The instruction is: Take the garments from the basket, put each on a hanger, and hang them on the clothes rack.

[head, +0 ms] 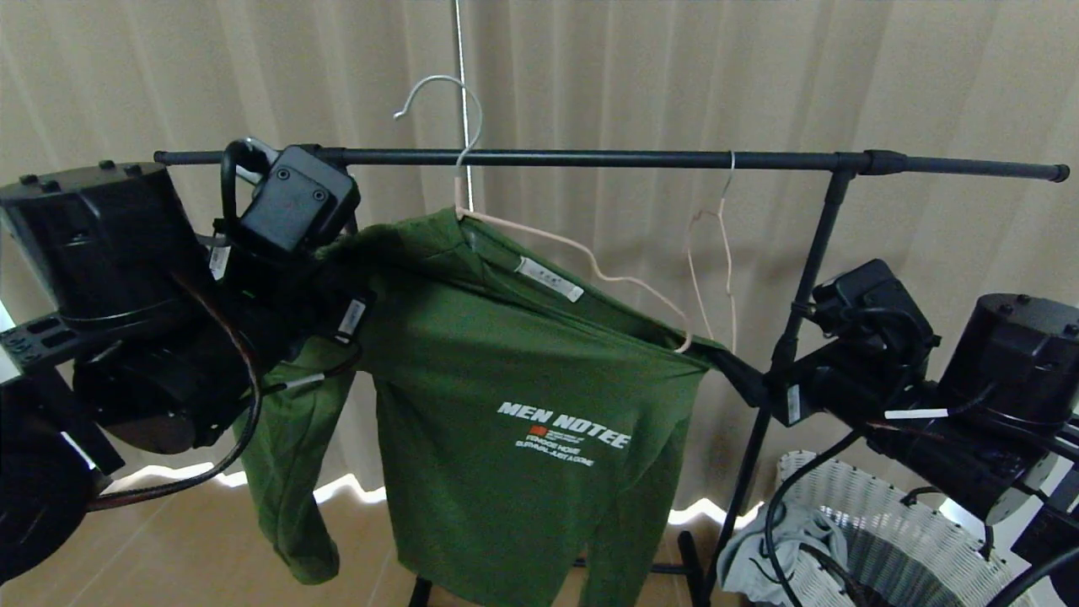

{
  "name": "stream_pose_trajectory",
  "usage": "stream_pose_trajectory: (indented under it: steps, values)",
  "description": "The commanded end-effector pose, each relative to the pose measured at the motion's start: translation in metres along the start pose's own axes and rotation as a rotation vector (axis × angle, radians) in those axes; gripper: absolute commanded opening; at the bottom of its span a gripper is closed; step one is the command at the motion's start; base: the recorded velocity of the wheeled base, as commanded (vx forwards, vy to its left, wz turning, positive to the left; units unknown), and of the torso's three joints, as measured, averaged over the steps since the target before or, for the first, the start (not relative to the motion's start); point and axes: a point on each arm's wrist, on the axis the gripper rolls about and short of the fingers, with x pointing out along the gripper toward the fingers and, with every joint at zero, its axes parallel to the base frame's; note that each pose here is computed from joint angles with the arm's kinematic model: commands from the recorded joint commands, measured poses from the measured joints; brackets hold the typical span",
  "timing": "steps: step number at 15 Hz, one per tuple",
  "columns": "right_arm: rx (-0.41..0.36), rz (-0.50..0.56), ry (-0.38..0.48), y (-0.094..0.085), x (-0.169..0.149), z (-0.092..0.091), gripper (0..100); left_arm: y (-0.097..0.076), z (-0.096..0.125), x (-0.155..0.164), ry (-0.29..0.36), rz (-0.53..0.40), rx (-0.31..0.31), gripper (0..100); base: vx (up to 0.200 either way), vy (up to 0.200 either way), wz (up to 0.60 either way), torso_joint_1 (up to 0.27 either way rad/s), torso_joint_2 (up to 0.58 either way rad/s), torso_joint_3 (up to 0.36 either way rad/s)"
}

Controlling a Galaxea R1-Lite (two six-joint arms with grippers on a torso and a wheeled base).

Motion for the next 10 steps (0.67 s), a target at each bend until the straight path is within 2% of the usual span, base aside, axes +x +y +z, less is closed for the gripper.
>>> stream_pose_trajectory:
  steps: [1, 3, 5, 10]
  values:
    - [0.003, -0.015, -0.015, -0.004, 0.002, 0.004, 100, 0.002, -0.018, 0.0, 0.053, 0.012, 0.044, 0, 0.0, 0.0, 0.0, 0.0, 0.0, 0.0]
    - [0.004, -0.012, -0.021, -0.004, 0.0, 0.006, 100, 0.001, -0.026, 0.0, 0.078, 0.011, 0.081, 0, 0.0, 0.0, 0.0, 0.0, 0.0, 0.0]
    - [-0.001, 0.03, -0.036, 0.007, -0.002, 0.01, 100, -0.002, -0.03, 0.002, 0.093, 0.003, 0.093, 0, 0.0, 0.0, 0.0, 0.0, 0.0, 0.0]
    - [-0.034, 0.194, -0.071, 0.047, -0.016, 0.021, 100, -0.007, -0.032, 0.007, 0.105, -0.004, 0.094, 0, 0.0, 0.0, 0.0, 0.0, 0.0, 0.0]
